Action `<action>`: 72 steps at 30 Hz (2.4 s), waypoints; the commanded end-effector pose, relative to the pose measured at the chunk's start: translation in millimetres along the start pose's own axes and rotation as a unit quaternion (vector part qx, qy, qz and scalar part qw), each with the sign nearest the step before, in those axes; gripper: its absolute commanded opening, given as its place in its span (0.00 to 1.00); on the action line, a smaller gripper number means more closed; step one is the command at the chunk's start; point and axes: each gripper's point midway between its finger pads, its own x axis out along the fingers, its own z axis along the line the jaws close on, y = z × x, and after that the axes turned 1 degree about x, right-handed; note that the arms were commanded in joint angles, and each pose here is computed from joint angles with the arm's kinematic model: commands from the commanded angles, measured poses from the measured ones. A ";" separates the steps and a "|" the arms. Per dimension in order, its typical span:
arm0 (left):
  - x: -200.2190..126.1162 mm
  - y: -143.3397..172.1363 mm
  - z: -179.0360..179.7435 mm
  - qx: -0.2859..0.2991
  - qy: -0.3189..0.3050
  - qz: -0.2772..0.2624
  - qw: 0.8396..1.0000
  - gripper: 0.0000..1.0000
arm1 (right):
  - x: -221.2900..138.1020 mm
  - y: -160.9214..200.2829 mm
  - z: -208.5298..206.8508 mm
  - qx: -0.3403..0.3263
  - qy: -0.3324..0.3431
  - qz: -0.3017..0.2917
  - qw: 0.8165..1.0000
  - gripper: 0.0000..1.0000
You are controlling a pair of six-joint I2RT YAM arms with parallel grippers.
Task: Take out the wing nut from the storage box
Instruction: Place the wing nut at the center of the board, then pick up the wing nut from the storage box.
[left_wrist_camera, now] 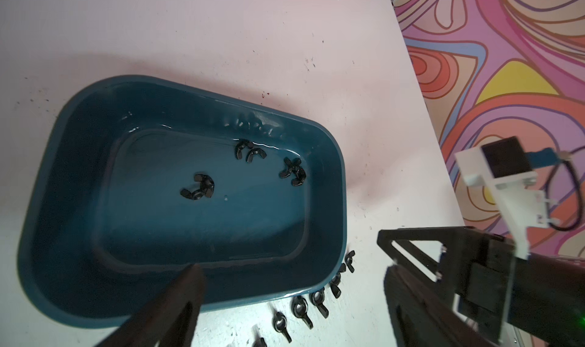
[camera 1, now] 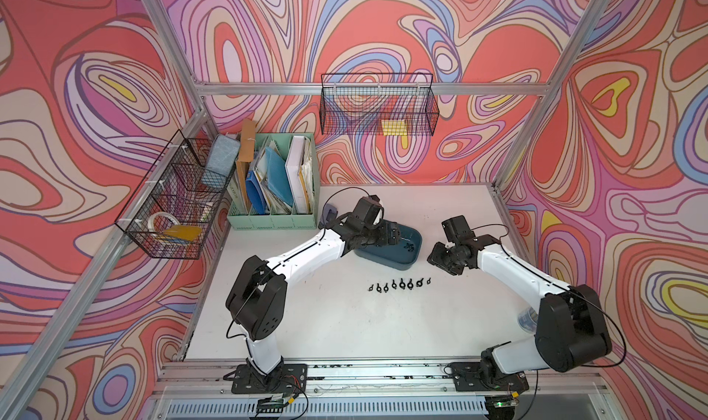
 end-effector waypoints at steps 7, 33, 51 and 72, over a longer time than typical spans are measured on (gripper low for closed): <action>28.9 -4.4 33.1 0.120 -0.082 0.059 0.988 0.61 | -32.9 -38.3 39.5 -0.037 -0.077 -0.081 0.993 0.98; 85.8 13.9 85.1 0.161 -0.128 0.155 0.966 0.38 | -20.4 -74.9 50.5 -0.035 -0.089 -0.087 0.992 0.98; 130.7 10.1 58.5 0.134 -0.044 0.133 0.981 0.31 | -23.3 -68.8 45.7 -0.035 -0.083 -0.081 0.993 0.98; 165.8 12.0 56.8 0.166 -0.045 0.109 0.979 0.30 | -24.6 -60.2 41.8 -0.033 -0.078 -0.063 0.994 0.98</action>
